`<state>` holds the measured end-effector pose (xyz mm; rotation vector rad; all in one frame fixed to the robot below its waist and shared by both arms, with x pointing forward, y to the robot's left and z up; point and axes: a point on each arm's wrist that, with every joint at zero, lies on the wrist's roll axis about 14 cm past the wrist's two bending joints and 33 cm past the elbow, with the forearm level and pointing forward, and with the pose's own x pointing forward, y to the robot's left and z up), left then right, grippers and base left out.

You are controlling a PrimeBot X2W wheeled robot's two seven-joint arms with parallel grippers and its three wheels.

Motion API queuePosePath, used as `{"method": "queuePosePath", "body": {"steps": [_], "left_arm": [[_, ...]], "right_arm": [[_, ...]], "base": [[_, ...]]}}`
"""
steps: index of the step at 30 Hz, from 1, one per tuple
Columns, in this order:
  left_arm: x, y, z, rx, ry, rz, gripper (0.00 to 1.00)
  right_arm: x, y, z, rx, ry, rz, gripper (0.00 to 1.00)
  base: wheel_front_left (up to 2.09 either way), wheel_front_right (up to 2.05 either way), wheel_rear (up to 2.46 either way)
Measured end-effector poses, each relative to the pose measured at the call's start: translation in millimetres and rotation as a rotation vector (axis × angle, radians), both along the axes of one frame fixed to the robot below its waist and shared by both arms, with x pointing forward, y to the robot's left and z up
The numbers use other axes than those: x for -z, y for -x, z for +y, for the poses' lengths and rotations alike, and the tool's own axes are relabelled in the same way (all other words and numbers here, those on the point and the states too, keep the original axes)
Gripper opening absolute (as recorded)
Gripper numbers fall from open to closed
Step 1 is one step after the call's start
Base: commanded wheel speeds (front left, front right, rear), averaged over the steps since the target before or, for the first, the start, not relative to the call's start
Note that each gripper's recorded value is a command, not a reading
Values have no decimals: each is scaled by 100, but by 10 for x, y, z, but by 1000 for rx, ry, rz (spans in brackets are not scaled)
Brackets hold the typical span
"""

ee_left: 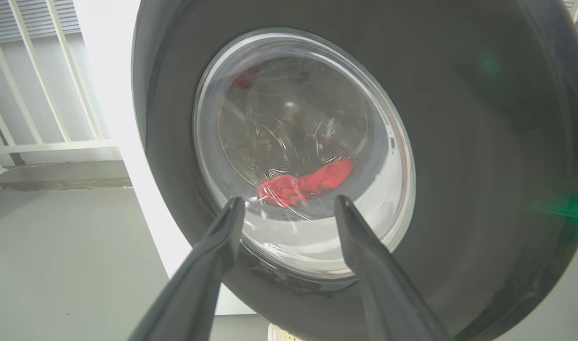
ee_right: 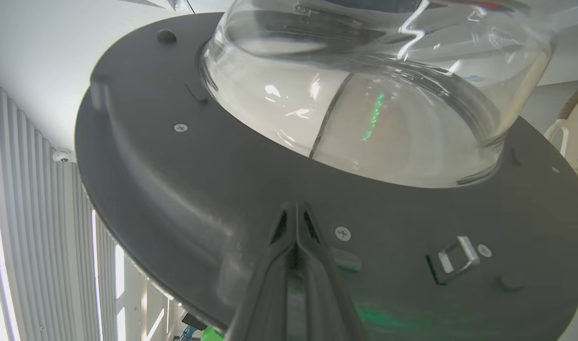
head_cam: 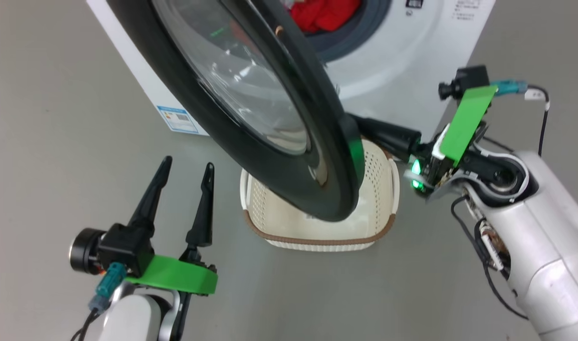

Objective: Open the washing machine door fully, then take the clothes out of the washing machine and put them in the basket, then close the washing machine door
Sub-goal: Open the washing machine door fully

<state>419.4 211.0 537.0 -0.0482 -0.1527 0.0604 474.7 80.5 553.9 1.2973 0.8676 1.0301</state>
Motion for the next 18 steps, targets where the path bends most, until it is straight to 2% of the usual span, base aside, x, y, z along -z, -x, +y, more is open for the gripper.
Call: {"method": "queuePosePath", "body": {"steps": [18], "left_arm": [[-142,619,464,-163,3,-30,100]], "right_arm": [[-31,569,504,-145,13,10,0]], "base": [[0,0,0]]}}
